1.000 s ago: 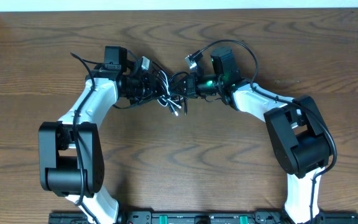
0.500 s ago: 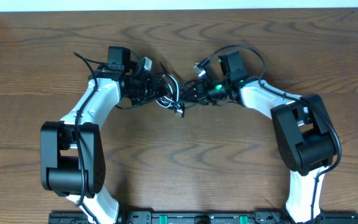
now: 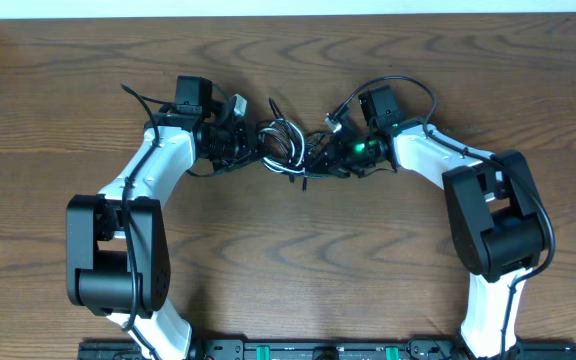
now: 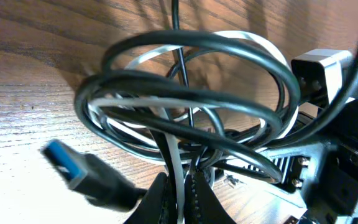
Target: Untangle cables
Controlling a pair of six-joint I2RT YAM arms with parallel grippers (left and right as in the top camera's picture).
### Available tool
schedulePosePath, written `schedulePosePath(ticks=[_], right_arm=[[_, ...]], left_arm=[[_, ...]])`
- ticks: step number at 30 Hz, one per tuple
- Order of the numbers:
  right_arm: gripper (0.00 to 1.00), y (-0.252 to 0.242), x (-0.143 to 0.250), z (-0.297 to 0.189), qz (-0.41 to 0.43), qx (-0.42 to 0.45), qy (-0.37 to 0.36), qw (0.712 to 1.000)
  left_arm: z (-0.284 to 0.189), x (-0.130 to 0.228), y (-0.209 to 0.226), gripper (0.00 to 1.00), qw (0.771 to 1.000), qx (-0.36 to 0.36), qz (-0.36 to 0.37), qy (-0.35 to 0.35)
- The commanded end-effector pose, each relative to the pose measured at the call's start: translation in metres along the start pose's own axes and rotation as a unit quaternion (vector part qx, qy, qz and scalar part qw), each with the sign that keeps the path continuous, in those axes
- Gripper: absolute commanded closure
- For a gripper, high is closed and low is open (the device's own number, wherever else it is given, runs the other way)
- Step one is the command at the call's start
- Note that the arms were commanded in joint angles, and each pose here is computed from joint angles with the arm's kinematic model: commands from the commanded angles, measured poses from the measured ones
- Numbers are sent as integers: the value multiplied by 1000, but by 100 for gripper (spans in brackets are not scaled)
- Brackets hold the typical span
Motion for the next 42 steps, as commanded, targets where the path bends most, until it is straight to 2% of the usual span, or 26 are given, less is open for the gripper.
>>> schedulePosePath(ticks=[1, 5, 11, 15, 16, 18, 19, 22, 25, 29, 31, 36, 39, 42], right_arm=[[99, -51, 9, -12, 23, 143, -2, 989], [99, -53, 17, -13, 39, 152, 15, 987], [99, -11, 8, -10, 10, 38, 24, 999], [99, 5, 4, -3, -16, 28, 32, 999], [99, 9, 5, 1, -27, 27, 37, 999], [99, 18, 8, 9, -43, 23, 45, 998], [99, 22, 10, 13, -52, 21, 50, 997], [99, 32, 12, 22, -70, 15, 55, 996], [99, 46, 9, 29, -96, -13, 48, 994], [99, 71, -3, 30, -133, -85, 24, 987], [99, 74, -7, 30, -127, -89, 17, 988], [99, 73, -5, 31, -120, -87, 22, 989], [99, 73, -5, 31, -120, -88, 22, 989], [92, 76, -7, 31, -128, -92, 18, 987]], left_arm=[[-6, -12, 11, 92, 999, -23, 4, -28], [-6, -12, 11, 92, 999, -23, 4, -29], [-6, -14, 13, 92, 999, -29, 3, -34], [-7, -15, 15, 92, 999, -36, 1, -39], [-7, -15, 15, 86, 999, -36, 1, -39], [-7, -15, 15, 67, 999, -36, 1, -39], [-7, -15, 15, 65, 999, -36, 1, -39], [-7, -15, 15, 65, 999, -36, 1, -39], [-7, -15, 15, 70, 999, -36, 1, -39], [-7, -15, 15, 70, 999, -36, 1, -39], [-7, -15, 15, 70, 999, -36, 1, -39], [-7, -15, 15, 61, 999, -36, 2, -39], [-7, -15, 15, 59, 999, -36, 2, -39], [-7, -15, 15, 56, 999, -36, 2, -39]])
Point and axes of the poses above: each gripper's point midway between its finger pads, its own z axis out along the fingers, its own y axis along the line the jaws close on, x = y × z, the point moved 3 cm from there along -z, back along the fingers, and after that the axes turned 15 degrees about -z, right-handed, at the moved point
